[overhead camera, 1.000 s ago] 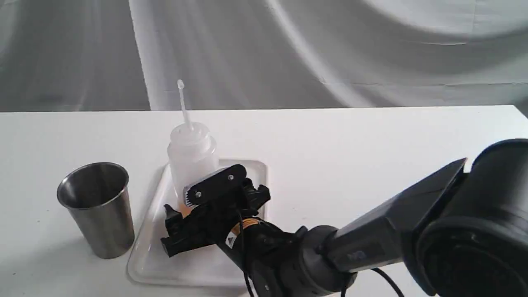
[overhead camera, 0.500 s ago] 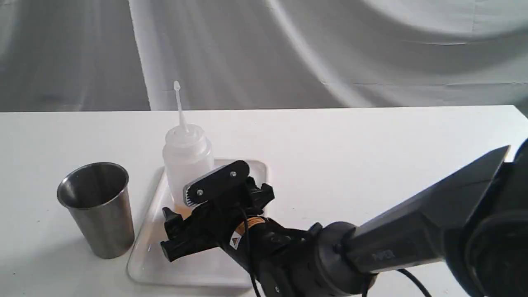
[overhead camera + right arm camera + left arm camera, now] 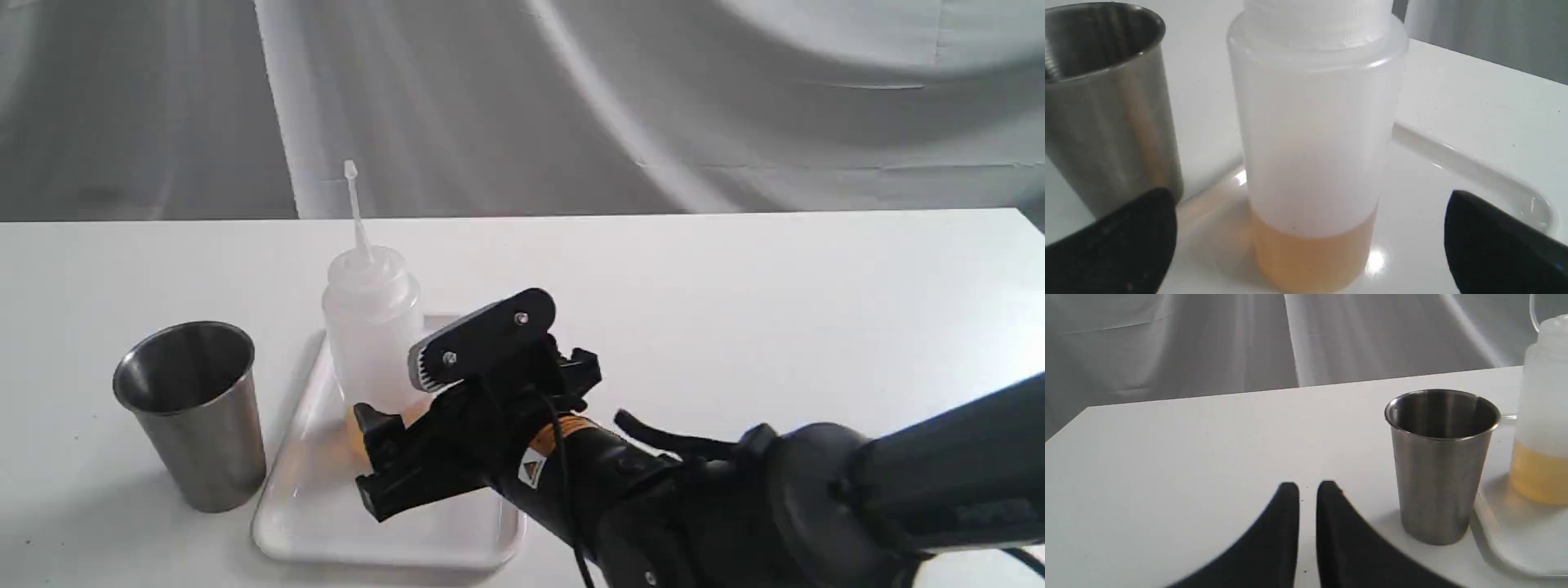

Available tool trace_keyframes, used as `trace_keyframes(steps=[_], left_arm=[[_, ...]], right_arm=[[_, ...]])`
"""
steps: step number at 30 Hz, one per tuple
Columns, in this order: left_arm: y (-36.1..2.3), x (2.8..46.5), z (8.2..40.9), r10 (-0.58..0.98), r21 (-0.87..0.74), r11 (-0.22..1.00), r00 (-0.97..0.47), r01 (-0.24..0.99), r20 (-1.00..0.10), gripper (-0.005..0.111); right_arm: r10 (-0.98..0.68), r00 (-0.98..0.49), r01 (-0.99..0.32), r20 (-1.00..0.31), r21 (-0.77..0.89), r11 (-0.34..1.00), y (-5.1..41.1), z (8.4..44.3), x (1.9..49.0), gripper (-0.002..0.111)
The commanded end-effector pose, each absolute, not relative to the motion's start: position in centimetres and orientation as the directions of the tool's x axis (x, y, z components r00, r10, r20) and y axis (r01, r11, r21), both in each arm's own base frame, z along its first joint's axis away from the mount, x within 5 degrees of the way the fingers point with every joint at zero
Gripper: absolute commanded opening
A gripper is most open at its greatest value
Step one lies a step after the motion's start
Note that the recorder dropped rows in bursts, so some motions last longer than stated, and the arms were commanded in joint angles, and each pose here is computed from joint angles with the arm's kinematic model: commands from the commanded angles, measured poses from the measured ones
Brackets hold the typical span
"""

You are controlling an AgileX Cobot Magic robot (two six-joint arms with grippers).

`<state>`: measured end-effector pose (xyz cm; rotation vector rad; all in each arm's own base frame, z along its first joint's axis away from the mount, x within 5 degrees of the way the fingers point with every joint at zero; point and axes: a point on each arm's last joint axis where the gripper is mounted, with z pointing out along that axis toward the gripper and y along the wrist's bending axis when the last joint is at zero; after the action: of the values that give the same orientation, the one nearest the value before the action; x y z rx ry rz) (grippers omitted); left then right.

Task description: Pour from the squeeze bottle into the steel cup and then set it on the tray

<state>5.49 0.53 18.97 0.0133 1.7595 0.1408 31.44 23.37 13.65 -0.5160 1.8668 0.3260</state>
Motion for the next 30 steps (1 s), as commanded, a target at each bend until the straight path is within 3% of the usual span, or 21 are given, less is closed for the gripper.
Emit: trace_keyframes(steps=[1,10,14,17,26,30], left_arm=[[0.5,5.5,18.9,0.085,0.100,0.992,-0.185,-0.073,-0.979,0.008],[0.5,5.5,18.9,0.085,0.100,0.992,-0.185,-0.073,-0.979,0.008],[0.5,5.5,18.9,0.085,0.100,0.992,-0.185,-0.073,-0.979,0.008],[0.5,5.5,18.9,0.085,0.100,0.992,-0.185,-0.073,-0.979,0.008],[0.5,5.5,18.9,0.085,0.100,0.992,-0.185,-0.073,-0.979,0.008],[0.5,5.5,18.9,0.085,0.100,0.992,-0.185,-0.073,-0.979,0.008]], right_arm=[[-0.222,-0.319,-0.522,-0.921,-0.024,0.853,22.5,15.0,29.7,0.087],[-0.196,-0.307,-0.532,-0.931,-0.002,0.847,19.3,19.7,25.5,0.087],[-0.182,-0.299,-0.539,-0.937,0.009,0.842,18.0,21.5,23.7,0.081],[-0.193,-0.325,-0.551,-0.926,0.020,0.834,17.1,22.4,22.4,0.067],[-0.179,-0.327,-0.568,-0.928,0.041,0.822,14.7,24.3,19.0,0.002],[-0.146,-0.312,-0.568,-0.939,0.061,0.821,13.8,25.2,17.8,0.000]])
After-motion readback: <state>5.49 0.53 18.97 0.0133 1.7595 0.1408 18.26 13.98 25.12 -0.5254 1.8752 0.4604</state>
